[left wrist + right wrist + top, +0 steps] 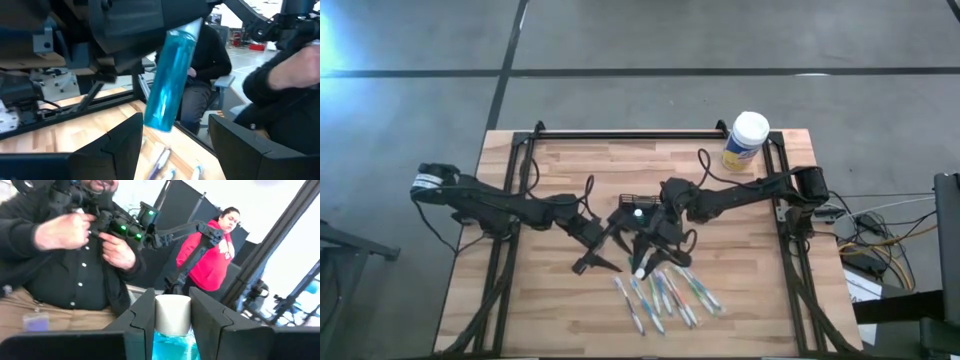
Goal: Pick & Place toothbrushing station
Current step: Put the blue mouthwash bottle into the black wire organizer
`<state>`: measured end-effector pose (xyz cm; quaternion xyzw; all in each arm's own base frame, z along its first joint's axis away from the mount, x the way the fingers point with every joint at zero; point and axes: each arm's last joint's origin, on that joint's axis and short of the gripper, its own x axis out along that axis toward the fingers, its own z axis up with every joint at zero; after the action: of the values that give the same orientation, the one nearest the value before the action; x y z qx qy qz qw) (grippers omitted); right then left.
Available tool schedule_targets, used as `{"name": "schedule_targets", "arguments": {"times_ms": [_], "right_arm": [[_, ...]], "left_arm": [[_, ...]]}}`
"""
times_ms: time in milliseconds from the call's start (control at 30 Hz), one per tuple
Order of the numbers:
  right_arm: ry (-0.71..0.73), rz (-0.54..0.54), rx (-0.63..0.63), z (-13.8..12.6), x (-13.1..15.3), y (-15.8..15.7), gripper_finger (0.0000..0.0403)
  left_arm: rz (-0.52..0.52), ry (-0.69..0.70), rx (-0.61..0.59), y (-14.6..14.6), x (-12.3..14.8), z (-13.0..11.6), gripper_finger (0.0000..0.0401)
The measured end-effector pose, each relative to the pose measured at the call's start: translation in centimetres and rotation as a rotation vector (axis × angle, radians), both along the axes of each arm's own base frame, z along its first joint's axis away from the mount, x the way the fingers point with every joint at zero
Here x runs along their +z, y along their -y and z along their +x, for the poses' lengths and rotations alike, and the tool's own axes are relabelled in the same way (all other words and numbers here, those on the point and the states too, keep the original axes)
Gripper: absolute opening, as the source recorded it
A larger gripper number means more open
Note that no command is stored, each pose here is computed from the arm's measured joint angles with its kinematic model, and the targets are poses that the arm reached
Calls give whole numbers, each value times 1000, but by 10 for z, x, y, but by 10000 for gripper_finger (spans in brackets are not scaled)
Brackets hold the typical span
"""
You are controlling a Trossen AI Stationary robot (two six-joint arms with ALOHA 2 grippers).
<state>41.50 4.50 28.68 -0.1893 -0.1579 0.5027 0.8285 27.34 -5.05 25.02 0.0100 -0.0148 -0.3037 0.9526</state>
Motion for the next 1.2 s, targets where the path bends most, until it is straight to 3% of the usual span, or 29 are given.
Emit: {"name": "schedule_targets", "arguments": {"times_ms": [733,867,1067,1200], "right_arm": [[69,-32,-52,1,0,1,86],[60,-28,-69,2,0,1,86],[29,-31,-68,2,-4,1,86],[16,-30,-67,2,-5,1,88]], "left_arm": [[24,14,62,-2,-4,-1,225],[35,21,77,-3,-4,-1,186],[60,25,76,-3,-5,-1,83],[71,19,69,-3,-6,-1,72]]}}
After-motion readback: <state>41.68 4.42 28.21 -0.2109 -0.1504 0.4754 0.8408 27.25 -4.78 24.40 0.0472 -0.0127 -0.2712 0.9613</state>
